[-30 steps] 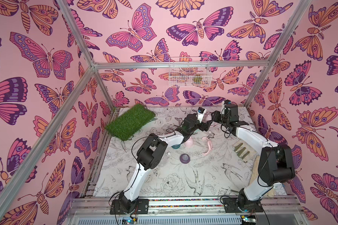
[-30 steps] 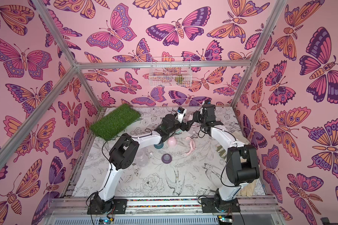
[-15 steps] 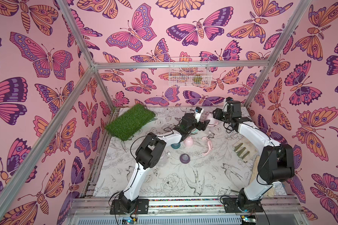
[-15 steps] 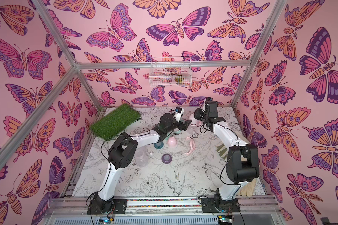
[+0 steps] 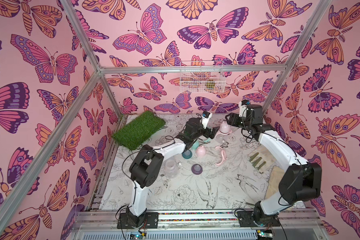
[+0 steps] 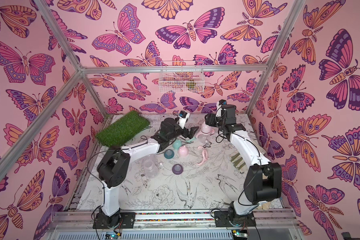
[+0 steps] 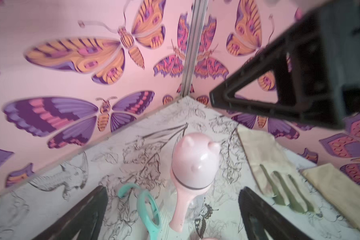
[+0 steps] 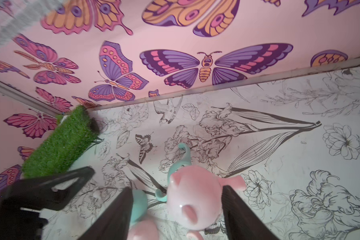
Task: Assemble the baby bottles
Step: Close the lid on the baby bottle, then pick up the baby bottle from the center of the board.
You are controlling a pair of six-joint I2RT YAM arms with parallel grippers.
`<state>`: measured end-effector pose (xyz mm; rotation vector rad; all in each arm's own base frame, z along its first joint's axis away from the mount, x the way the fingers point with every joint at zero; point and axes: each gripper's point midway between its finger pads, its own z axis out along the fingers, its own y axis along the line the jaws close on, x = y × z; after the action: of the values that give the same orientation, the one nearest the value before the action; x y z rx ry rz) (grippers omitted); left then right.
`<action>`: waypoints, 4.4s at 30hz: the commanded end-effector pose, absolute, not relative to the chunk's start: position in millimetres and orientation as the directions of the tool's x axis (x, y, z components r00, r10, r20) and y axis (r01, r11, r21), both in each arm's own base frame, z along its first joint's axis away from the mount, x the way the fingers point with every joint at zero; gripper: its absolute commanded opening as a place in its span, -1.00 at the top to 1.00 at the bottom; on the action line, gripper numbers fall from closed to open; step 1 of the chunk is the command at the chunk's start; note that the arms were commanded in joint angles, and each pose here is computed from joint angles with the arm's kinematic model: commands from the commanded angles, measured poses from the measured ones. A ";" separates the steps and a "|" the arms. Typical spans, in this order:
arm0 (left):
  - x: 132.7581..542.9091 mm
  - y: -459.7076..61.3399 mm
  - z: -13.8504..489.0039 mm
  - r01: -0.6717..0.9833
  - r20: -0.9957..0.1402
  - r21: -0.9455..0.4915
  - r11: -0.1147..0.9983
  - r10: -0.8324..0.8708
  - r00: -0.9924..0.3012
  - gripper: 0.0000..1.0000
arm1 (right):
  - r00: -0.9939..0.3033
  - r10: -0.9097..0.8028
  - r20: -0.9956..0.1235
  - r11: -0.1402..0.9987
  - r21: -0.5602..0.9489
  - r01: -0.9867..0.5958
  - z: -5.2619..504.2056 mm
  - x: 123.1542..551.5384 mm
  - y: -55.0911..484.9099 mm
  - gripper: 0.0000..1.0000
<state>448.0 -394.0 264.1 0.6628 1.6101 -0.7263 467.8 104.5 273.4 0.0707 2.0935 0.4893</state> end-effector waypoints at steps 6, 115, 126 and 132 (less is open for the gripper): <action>396.3 -266.0 351.8 0.627 -0.989 -0.088 0.774 0.007 -0.148 -1.00 | -0.558 -0.007 -0.829 0.854 0.286 -0.435 303.9 383.5 201.6 -0.67; 215.8 -241.7 318.7 0.930 -0.968 -0.168 0.326 0.124 -0.219 -1.00 | -0.655 -0.068 -0.753 0.249 0.623 -0.742 393.0 222.4 344.1 0.51; 212.3 -252.7 329.9 0.944 -0.972 -0.193 0.268 0.077 -0.220 -1.00 | -0.660 0.013 -0.752 0.219 0.646 -0.732 396.3 228.1 347.5 0.63; 199.1 -260.4 330.6 0.960 -0.969 -0.218 0.175 0.079 -0.234 -0.99 | -0.651 0.042 -0.758 0.233 0.641 -0.732 397.9 232.2 346.2 0.63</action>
<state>209.8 -254.6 323.1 0.9934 1.5769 -1.1344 235.3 350.0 374.8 -0.6444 1.9338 1.4704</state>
